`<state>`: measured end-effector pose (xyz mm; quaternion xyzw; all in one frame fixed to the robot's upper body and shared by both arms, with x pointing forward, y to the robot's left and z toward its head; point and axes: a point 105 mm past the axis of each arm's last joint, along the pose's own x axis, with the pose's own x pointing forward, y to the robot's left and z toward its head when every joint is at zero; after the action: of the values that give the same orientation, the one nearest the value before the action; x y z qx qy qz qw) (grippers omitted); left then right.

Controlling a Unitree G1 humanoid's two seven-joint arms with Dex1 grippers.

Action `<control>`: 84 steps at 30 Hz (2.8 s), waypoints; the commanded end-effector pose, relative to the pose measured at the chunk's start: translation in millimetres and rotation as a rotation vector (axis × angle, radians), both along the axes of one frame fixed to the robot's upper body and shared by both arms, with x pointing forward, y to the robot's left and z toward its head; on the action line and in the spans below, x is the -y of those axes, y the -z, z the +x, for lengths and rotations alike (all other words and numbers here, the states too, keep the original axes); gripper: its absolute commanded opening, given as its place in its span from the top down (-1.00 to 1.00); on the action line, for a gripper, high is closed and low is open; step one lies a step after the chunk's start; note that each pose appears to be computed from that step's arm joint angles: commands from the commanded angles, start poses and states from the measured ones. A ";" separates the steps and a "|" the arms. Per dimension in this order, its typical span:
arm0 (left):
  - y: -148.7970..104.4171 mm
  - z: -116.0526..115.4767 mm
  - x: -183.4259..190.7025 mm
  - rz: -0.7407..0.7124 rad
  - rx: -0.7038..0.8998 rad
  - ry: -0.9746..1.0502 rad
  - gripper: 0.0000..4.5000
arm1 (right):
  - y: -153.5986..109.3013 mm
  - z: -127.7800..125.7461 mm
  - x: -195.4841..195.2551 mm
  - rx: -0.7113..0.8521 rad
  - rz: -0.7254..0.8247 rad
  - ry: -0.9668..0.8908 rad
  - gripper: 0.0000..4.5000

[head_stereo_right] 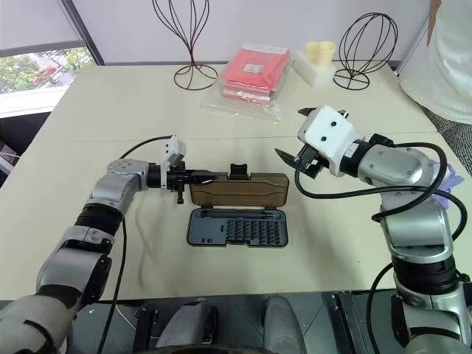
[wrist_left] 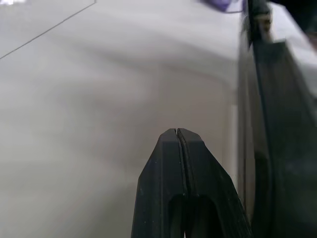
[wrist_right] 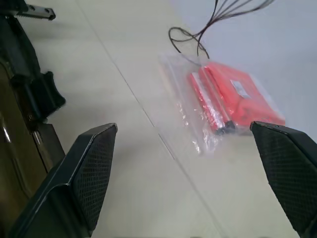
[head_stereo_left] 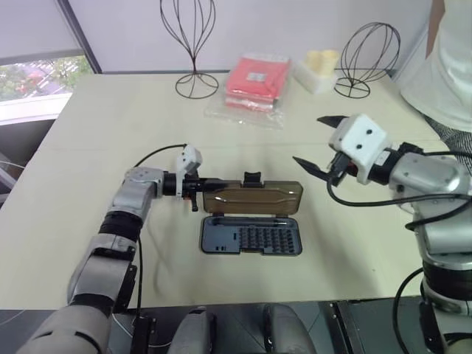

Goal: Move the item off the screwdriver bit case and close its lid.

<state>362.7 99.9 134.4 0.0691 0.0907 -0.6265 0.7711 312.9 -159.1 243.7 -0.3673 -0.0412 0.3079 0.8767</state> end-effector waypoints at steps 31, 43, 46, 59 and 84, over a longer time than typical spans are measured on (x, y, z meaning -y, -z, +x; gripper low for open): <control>-3.1 -75.0 8.3 0.078 -0.048 0.282 1.00 | 34.2 -46.0 -25.5 -0.340 0.249 -0.173 -0.98; -28.4 -34.2 12.9 0.058 -0.088 0.211 1.00 | 94.0 -99.0 -83.4 -0.715 0.227 -0.501 0.98; -14.2 -24.6 25.4 0.090 -0.086 0.215 1.00 | 112.4 -103.5 -91.8 -0.760 0.186 -0.515 0.98; 43.4 -23.6 65.3 0.215 -0.033 0.288 1.00 | 156.7 -76.9 -85.5 -0.650 0.064 -0.270 0.98; 41.0 -28.8 65.4 0.166 -0.020 0.320 1.00 | 131.2 -77.5 -75.9 -0.535 0.077 -0.208 0.98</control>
<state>343.3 36.2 92.0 0.1581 0.1382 -0.7103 0.6718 227.0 -72.6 77.7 -0.2346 0.1870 0.5019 0.8112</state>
